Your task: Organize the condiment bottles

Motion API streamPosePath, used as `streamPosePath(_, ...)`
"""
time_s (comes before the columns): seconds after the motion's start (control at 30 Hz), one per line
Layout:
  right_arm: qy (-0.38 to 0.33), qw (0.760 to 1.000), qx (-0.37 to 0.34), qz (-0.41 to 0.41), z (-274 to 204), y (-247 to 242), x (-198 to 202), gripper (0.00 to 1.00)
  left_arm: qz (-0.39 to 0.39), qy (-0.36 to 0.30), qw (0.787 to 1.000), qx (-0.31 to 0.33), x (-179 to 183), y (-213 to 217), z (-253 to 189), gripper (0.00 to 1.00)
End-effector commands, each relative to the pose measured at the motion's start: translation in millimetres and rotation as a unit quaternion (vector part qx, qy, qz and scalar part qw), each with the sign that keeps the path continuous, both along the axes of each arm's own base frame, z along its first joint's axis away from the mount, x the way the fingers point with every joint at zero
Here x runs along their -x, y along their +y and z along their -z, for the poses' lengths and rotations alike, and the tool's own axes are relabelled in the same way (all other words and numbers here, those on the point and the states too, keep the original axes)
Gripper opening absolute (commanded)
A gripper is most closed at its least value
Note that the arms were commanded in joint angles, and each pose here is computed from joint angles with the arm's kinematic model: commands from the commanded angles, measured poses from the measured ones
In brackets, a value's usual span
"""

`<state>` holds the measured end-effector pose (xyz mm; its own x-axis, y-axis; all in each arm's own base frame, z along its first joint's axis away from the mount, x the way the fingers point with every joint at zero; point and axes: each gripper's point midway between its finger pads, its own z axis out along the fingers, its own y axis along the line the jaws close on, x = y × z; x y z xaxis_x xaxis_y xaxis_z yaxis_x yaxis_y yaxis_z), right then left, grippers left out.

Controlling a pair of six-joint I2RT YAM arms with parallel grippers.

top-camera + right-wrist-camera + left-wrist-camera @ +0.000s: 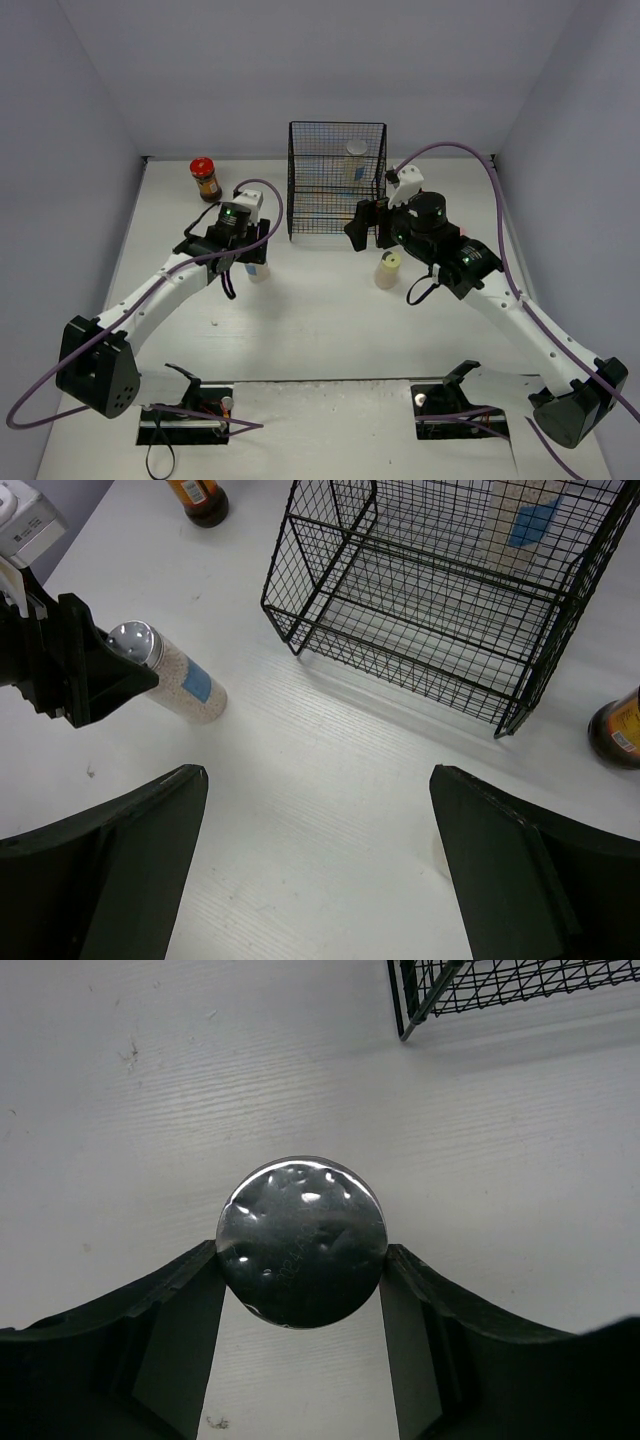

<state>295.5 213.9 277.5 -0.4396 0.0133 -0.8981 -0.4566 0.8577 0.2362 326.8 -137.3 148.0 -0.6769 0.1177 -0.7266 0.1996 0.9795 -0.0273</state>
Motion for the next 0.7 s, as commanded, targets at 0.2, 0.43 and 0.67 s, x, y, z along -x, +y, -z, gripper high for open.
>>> streamPosePath(0.2, -0.038, 0.999, -0.026, 0.007, -28, -1, -2, 1.0, 0.001, -0.072, 0.996, 0.051, -15, -13, -70, 0.05)
streamPosePath(0.43, -0.049, 0.998, -0.024, 0.021, -38, -8, -1, 1.0, -0.002, -0.175, 0.98, 0.1, -33, -20, -179, 0.0)
streamPosePath(0.67, -0.05, 0.998, -0.02, 0.022, -40, -10, 0, 1.0, 0.009, -0.234, 0.962, 0.14, -73, -46, -241, 0.0)
